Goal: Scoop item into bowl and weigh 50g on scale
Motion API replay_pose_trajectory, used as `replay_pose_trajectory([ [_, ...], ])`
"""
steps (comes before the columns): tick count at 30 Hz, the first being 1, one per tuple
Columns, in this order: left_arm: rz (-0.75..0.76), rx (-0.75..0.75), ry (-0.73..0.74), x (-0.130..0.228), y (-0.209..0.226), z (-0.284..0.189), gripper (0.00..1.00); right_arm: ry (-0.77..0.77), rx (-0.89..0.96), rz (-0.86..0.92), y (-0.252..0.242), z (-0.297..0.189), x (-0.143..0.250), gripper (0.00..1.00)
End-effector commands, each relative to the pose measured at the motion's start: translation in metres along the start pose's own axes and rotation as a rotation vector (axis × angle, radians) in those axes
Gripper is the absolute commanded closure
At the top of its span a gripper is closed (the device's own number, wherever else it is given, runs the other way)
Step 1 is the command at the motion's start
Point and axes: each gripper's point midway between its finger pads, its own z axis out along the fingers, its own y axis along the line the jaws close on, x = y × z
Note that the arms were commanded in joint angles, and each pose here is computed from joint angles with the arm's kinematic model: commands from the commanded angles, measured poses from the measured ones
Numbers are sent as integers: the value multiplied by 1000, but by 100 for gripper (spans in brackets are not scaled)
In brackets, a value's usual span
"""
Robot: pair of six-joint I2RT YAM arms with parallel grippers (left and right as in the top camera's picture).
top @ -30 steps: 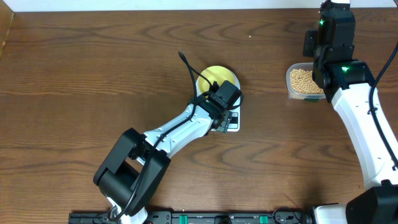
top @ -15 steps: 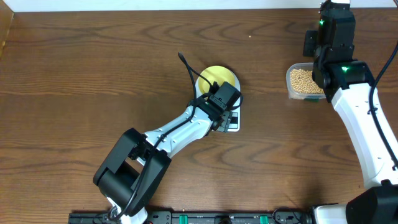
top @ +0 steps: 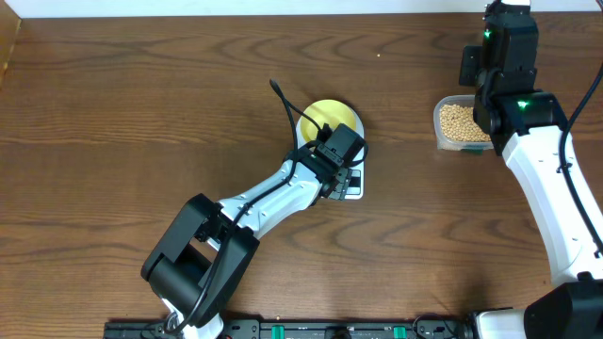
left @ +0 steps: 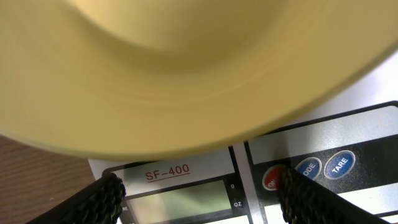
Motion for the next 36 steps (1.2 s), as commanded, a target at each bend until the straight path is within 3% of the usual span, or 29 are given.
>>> replay_pose_trajectory([
  [1, 26, -18, 34, 12, 3, 8, 19, -16, 11, 20, -5, -3, -7, 99],
  [36, 17, -56, -17, 1, 12, -3, 19, -1, 12, 14, -5, -3, -4, 99],
])
